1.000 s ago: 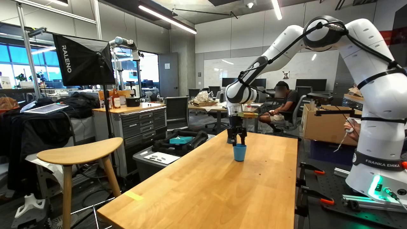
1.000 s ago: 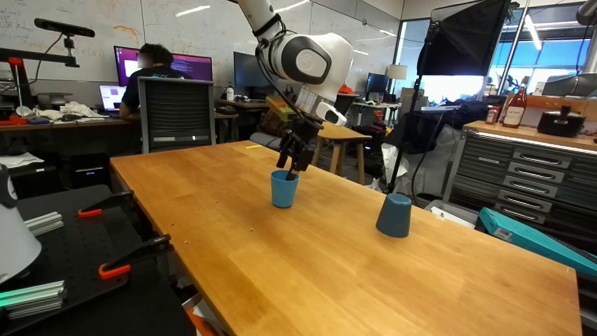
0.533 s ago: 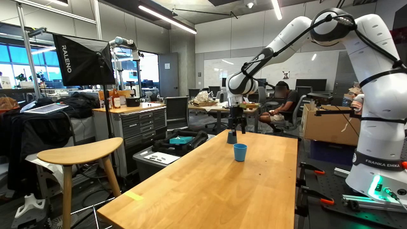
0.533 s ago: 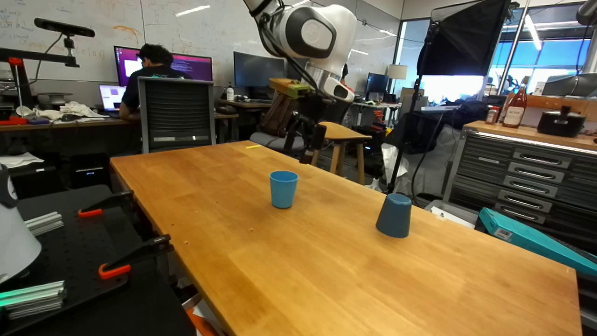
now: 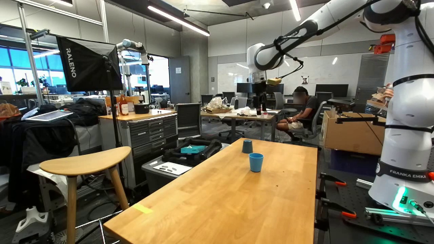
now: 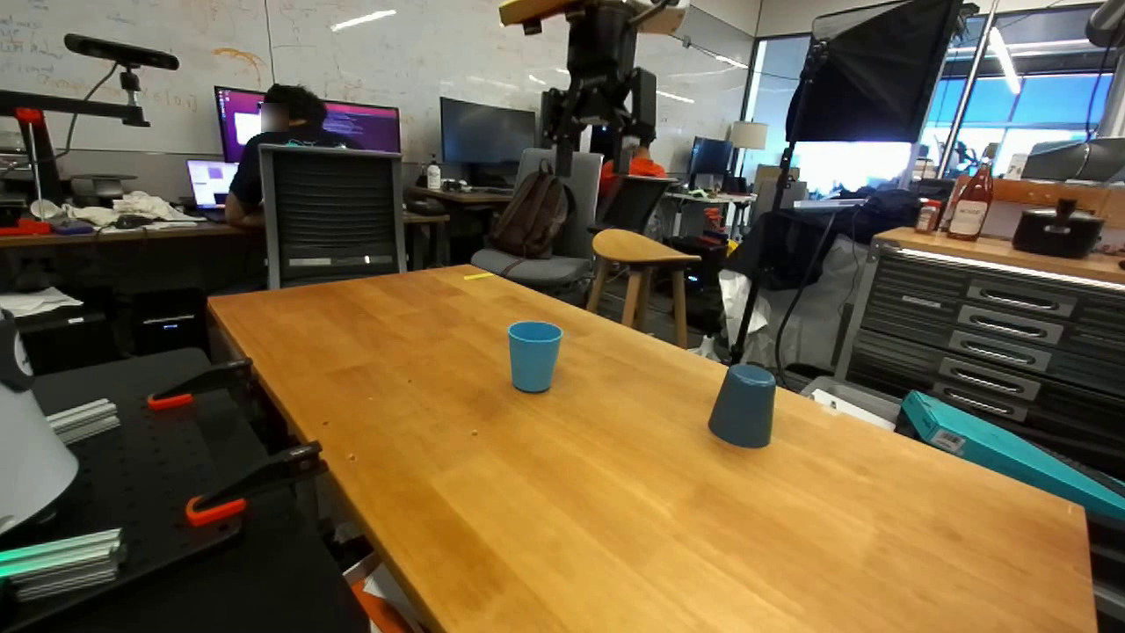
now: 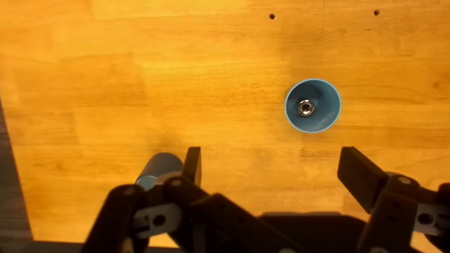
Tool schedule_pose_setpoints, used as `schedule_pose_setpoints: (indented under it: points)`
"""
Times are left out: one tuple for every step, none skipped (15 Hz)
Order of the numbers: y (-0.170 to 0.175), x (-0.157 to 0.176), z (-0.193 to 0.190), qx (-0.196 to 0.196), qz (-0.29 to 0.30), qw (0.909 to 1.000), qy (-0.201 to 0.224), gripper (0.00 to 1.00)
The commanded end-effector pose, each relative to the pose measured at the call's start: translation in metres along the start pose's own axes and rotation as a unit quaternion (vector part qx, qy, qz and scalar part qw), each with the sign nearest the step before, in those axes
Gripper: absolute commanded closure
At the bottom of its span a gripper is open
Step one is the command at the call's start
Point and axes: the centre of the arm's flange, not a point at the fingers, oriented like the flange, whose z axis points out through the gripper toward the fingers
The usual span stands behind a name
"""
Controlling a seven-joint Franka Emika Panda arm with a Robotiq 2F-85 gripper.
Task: Place the silver object in the light blue cup
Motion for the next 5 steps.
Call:
schedule_pose_setpoints:
  points:
    - [0.01, -0.028, -0.06, -0.008, -0.028, 0.9993, 0.025, 0.0]
    - [0.005, -0.013, -0.033, -0.006, -0.011, 0.9997, 0.021, 0.0]
    - [0.006, -0.019, -0.045, -0.007, -0.015, 0.9995, 0.026, 0.0]
    - [0.007, -0.024, -0.052, -0.007, -0.017, 0.9994, 0.029, 0.0]
    - [0.007, -0.025, -0.055, -0.007, -0.018, 0.9994, 0.03, 0.0]
